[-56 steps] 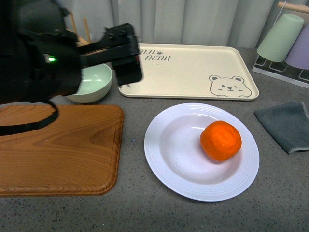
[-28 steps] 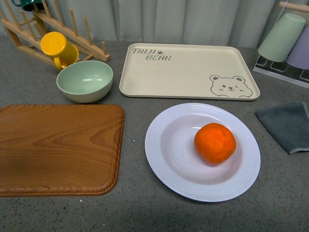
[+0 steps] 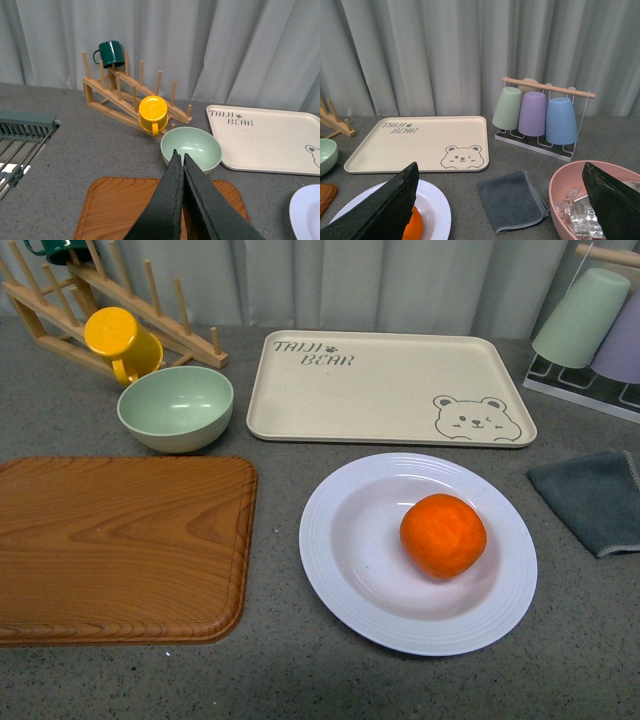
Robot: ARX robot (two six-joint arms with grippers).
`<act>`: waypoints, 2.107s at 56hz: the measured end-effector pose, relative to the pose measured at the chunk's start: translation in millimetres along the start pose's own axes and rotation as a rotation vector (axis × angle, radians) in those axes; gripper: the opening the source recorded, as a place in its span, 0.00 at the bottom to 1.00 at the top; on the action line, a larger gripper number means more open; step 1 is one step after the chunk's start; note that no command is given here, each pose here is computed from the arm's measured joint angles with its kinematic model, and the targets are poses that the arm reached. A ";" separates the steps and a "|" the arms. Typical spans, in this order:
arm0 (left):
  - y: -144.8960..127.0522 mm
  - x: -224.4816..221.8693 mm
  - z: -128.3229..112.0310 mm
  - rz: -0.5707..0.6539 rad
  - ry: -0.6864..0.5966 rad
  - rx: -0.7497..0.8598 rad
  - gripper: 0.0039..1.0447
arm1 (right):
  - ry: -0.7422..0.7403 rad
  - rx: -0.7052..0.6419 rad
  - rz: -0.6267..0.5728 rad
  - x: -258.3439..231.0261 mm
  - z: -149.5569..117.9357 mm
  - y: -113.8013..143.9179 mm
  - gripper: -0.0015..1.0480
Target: Place orange and plate with both arms
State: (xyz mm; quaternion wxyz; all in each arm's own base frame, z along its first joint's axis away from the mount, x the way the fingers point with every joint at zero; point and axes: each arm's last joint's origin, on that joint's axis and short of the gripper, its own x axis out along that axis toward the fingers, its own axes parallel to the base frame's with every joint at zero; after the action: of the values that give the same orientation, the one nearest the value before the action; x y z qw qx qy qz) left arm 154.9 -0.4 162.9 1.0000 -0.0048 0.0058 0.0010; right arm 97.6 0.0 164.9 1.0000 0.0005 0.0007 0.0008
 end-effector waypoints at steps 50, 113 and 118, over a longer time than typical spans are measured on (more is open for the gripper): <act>0.1 -38.6 10.5 -0.005 -0.035 0.002 0.04 | 0.000 0.000 0.000 0.0 0.0 0.0 0.91; 0.2 -58.3 6.6 -0.004 -0.028 0.002 0.50 | 0.136 -0.096 -0.107 26.3 -2.5 -3.2 0.91; 0.2 -58.3 6.6 -0.004 -0.028 0.002 0.63 | 0.145 -0.045 -0.089 45.5 2.8 -6.9 0.91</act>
State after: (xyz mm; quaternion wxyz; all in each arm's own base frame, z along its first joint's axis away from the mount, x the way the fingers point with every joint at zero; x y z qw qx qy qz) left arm 96.7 -0.2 170.1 1.0000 -0.0039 -0.0083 -0.0012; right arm 143.1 -6.8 167.6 0.9961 -0.0222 0.0729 -0.0437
